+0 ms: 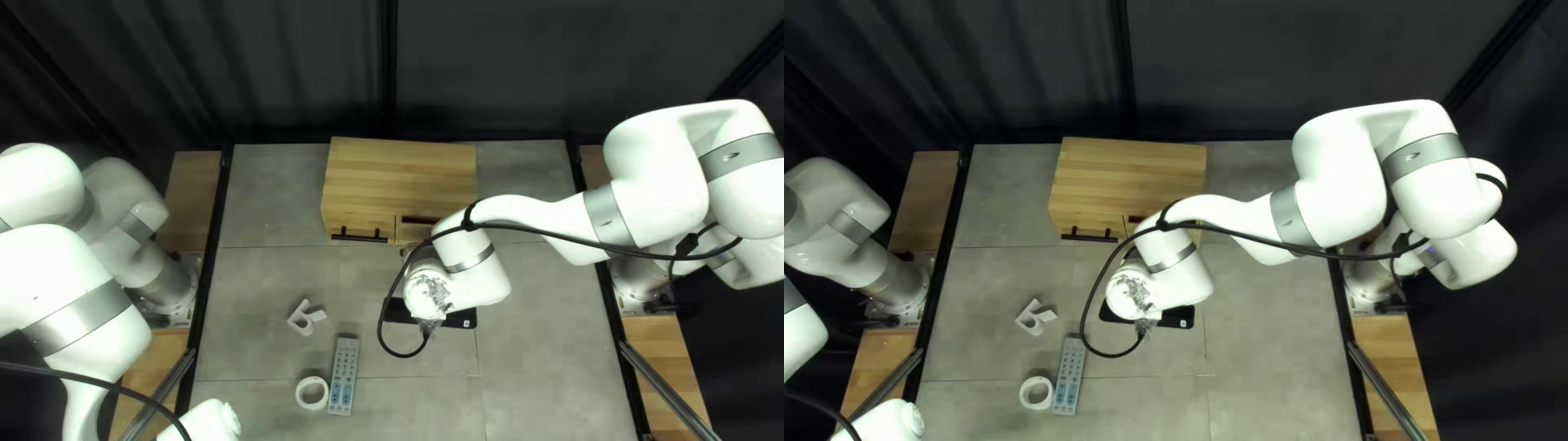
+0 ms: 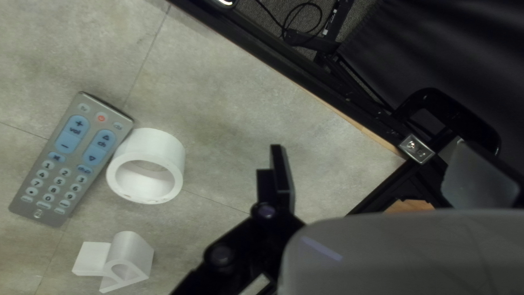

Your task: Open drawers and place objects into drawer and close

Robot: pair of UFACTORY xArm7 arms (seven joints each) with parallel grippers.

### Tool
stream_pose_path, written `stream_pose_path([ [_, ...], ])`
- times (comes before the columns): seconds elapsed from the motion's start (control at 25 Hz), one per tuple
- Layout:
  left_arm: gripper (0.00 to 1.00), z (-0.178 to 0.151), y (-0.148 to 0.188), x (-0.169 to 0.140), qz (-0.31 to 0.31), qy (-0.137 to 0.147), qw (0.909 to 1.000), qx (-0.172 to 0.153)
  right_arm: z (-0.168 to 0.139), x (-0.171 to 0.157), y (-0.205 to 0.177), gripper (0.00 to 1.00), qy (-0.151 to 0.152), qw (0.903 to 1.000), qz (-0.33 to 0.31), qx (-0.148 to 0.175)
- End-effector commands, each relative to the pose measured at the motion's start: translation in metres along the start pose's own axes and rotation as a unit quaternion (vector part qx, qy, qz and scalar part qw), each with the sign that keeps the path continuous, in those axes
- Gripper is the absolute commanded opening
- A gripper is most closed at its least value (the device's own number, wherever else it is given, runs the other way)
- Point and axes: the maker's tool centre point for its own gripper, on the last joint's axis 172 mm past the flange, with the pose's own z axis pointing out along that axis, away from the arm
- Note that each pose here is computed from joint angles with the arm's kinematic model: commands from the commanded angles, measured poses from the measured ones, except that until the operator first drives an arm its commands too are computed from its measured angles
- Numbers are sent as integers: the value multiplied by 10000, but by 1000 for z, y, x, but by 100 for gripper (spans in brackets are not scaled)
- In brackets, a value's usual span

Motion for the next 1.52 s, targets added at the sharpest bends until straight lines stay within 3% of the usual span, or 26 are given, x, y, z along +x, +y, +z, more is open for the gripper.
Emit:
stream_pose_path([
  [0.04, 100, 0, 0, 0, 0, 0, 10000, 0, -1, 3, 0, 10, 1, 10000, -20, -12],
  [1.52, 100, 0, 0, 0, 0, 0, 10000, 0, -13, 16, 6, 11, -46, 9998, -166, -27],
])
